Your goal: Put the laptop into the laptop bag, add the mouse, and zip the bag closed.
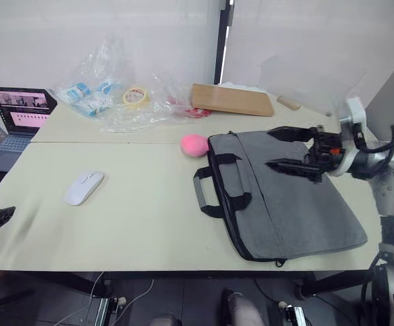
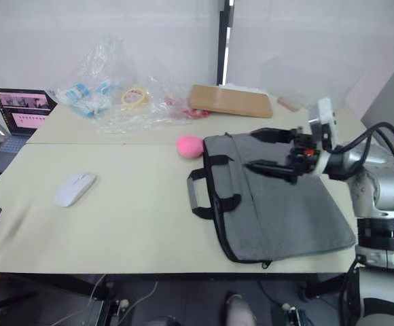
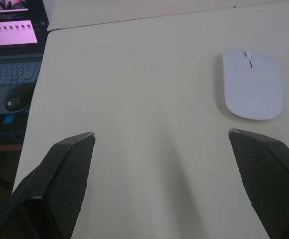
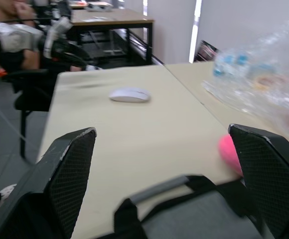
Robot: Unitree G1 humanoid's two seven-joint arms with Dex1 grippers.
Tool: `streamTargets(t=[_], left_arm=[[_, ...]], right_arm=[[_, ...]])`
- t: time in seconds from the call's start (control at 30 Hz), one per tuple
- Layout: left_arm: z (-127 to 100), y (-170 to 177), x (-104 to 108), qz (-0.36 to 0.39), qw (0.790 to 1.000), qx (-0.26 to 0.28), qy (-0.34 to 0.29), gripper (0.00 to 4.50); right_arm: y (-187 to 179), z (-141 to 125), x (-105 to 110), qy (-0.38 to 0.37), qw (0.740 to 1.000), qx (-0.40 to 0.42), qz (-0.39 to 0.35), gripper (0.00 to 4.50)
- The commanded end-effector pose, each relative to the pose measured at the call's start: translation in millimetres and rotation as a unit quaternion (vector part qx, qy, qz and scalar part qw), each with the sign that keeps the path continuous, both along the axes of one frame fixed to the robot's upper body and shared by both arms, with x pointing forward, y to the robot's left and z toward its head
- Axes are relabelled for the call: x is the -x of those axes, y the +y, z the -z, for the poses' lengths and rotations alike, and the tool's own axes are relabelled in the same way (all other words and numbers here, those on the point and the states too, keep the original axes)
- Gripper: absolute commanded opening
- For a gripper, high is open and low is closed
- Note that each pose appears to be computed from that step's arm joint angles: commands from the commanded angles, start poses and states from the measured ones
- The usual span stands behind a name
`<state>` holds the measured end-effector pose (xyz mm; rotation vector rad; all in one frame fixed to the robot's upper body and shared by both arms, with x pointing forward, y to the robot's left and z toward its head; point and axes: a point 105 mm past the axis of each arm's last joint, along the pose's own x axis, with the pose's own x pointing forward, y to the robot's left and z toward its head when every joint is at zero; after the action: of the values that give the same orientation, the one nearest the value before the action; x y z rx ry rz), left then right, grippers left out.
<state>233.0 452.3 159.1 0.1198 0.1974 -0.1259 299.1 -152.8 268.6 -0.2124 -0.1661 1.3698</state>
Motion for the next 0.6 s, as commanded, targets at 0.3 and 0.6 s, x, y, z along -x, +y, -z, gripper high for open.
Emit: streamTargets(t=[0.3, 0.6], left_arm=[[-14, -37, -17, 0.065, 0.998, 0.016, -0.014, 4.50], [-6, -78, -71, 0.115, 0.993, 0.011, -0.011, 4.50]], right_arm=[[9, -3, 12, -0.009, 1.000, -0.009, -0.012, 4.48], [2, 6, 27, -0.013, 1.000, 0.011, -0.013, 4.48]])
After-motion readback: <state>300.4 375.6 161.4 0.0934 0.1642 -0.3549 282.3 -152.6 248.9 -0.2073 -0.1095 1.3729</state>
